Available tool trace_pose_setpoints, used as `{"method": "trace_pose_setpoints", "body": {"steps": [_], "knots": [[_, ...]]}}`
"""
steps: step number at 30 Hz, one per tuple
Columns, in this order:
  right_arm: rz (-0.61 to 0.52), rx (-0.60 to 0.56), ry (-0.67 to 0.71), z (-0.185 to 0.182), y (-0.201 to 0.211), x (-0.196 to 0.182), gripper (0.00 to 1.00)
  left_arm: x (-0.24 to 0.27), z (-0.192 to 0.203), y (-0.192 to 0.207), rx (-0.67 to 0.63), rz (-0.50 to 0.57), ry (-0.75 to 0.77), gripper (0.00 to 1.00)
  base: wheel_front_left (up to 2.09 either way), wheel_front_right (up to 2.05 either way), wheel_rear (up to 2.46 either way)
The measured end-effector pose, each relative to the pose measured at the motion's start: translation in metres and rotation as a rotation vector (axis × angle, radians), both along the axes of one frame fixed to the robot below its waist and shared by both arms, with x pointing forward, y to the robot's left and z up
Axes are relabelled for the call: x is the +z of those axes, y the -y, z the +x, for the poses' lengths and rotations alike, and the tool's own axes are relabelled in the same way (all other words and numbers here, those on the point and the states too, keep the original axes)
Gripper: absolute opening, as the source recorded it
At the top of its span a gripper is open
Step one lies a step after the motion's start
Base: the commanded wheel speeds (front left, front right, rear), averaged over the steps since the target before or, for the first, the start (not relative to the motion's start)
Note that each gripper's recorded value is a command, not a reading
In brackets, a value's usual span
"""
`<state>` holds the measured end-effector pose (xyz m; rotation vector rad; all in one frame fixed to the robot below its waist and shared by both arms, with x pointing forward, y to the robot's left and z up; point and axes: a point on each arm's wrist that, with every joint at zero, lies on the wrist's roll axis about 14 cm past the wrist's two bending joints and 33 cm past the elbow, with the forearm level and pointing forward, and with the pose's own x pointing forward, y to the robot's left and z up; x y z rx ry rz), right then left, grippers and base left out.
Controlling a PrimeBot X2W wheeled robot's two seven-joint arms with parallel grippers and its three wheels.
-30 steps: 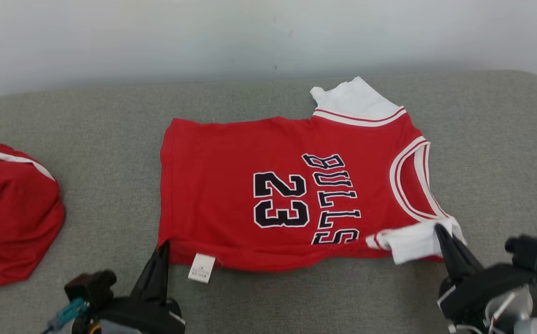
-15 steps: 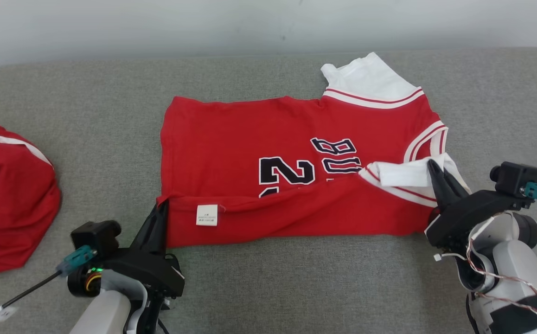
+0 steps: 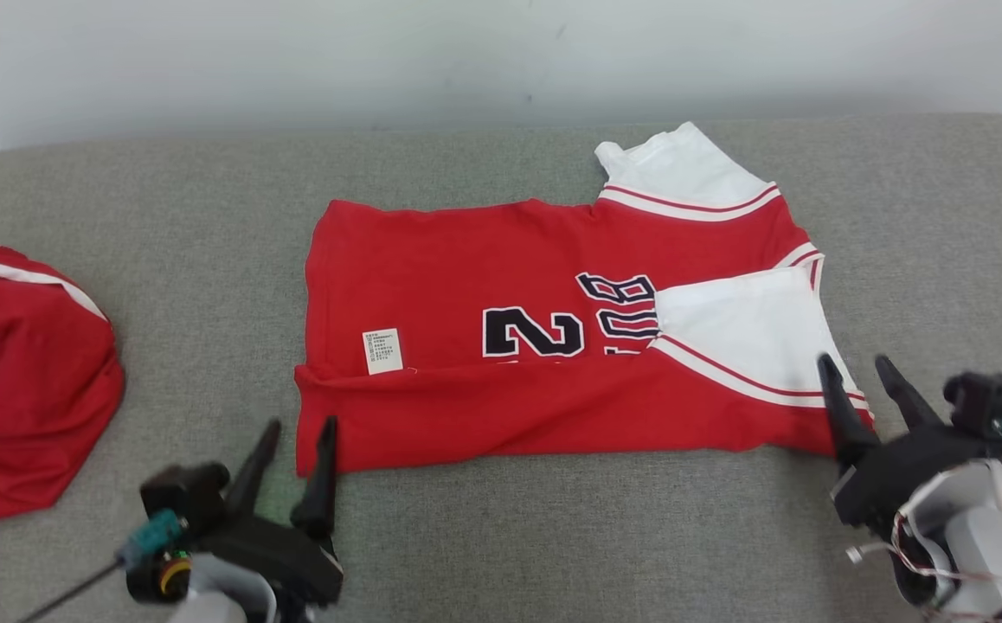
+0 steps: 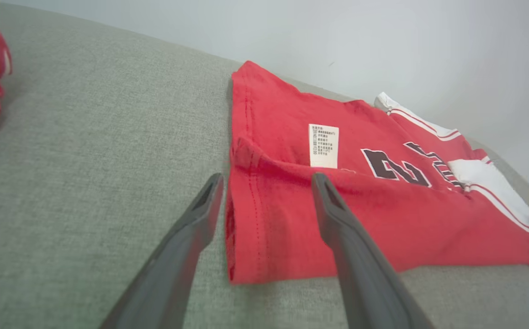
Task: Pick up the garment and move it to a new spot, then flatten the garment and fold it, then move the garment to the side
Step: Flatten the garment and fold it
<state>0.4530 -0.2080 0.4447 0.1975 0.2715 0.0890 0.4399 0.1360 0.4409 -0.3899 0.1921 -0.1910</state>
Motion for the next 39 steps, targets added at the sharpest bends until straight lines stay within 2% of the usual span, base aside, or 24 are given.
{"method": "trace_pose_setpoints", "body": {"steps": [7, 19, 20, 21, 22, 29, 34, 39], "knots": [[-0.039, -0.044, -0.048, -0.020, 0.026, -0.019, 1.00, -0.022, -0.017, 0.004, -0.022, 0.042, -0.052, 1.00, 0.00, 0.00, 0.00], [-0.045, -0.032, -0.153, -0.026, 0.014, -0.058, 1.00, -0.051, -0.011, -0.002, -0.006, 0.057, -0.137, 1.00, 0.00, 0.00, 0.00], [-0.041, -0.030, -0.158, -0.026, 0.011, -0.060, 0.19, -0.052, -0.011, -0.001, -0.009, 0.053, -0.140, 0.53, 0.00, 0.00, 0.00], [-0.036, -0.027, -0.161, -0.025, 0.009, -0.061, 0.00, -0.052, -0.010, -0.002, -0.007, 0.052, -0.142, 0.24, 0.00, 0.00, 0.00], [-0.034, -0.026, -0.156, -0.023, 0.008, -0.060, 0.00, -0.052, -0.008, -0.002, -0.003, 0.051, -0.141, 0.00, 0.00, 0.00, 0.00], [0.010, -0.042, -0.096, -0.028, 0.004, -0.047, 0.00, -0.037, -0.011, 0.000, 0.008, 0.013, -0.103, 0.00, 0.00, 0.00, 0.00], [0.040, -0.051, -0.048, -0.049, 0.007, -0.032, 0.00, -0.021, -0.032, -0.007, 0.044, -0.020, -0.057, 0.00, 0.00, 0.00, 0.00], [0.051, -0.047, -0.048, -0.072, 0.009, -0.028, 0.00, -0.024, -0.057, -0.012, 0.064, 0.002, -0.064, 0.00, 0.00, 0.00, 0.00]]}}
